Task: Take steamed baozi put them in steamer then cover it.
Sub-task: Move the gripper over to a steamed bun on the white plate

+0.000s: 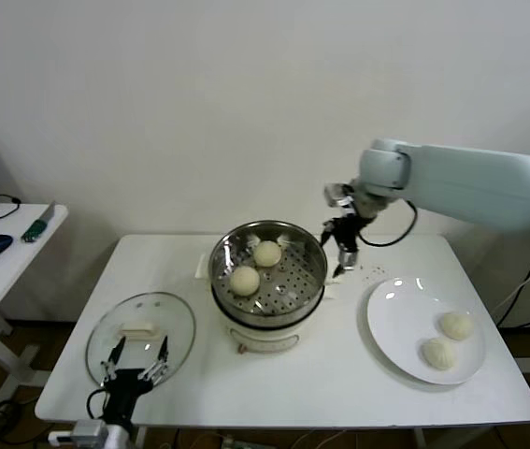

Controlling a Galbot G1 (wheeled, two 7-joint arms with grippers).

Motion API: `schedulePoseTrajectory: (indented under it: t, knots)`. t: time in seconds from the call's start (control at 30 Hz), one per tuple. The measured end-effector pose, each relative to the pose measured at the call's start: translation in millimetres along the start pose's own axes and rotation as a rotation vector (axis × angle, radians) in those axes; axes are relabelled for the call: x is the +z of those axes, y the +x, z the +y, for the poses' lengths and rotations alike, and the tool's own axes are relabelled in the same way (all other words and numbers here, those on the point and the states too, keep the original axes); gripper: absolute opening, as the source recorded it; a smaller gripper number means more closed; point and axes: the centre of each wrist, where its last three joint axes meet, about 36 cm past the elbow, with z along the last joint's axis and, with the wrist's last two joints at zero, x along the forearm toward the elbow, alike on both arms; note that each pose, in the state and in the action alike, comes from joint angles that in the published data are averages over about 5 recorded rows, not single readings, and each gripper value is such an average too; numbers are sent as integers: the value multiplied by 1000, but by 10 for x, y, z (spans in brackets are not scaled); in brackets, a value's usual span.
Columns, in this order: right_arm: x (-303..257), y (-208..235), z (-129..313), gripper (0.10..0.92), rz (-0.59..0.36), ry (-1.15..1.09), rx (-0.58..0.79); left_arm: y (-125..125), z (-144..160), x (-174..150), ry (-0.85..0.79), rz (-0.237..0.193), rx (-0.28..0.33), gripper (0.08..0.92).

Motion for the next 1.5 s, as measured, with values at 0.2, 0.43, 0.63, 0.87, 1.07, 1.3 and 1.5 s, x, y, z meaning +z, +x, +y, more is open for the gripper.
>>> schedulePoseTrajectory:
  t: [0.2, 0.43, 0.63, 0.87, 1.07, 1.3, 1.5]
  knots:
    - [604, -159, 363, 823, 45, -39, -5, 5, -10, 3, -4, 10, -2, 823]
    - [1225, -530, 803, 823, 92, -89, -43, -2, -21, 9, -13, 22, -10, 823]
    - [1586, -862, 1118, 823, 125, -110, -78, -3, -45, 35, -20, 36, -18, 823]
    - [1857, -1155, 1342, 823, 164, -118, -100, -26, -71, 57, -27, 46, -24, 823]
    - [1992, -1291, 1413, 823, 186, -126, -107, -45, -74, 72, -32, 52, -28, 823]
    - [2014, -1442, 1411, 823, 195, -123, -122, -58, -69, 81, -36, 55, -33, 823]
    - [1968, -1519, 1364, 801, 190, -112, -129, -56, -55, 80, -41, 58, -38, 823]
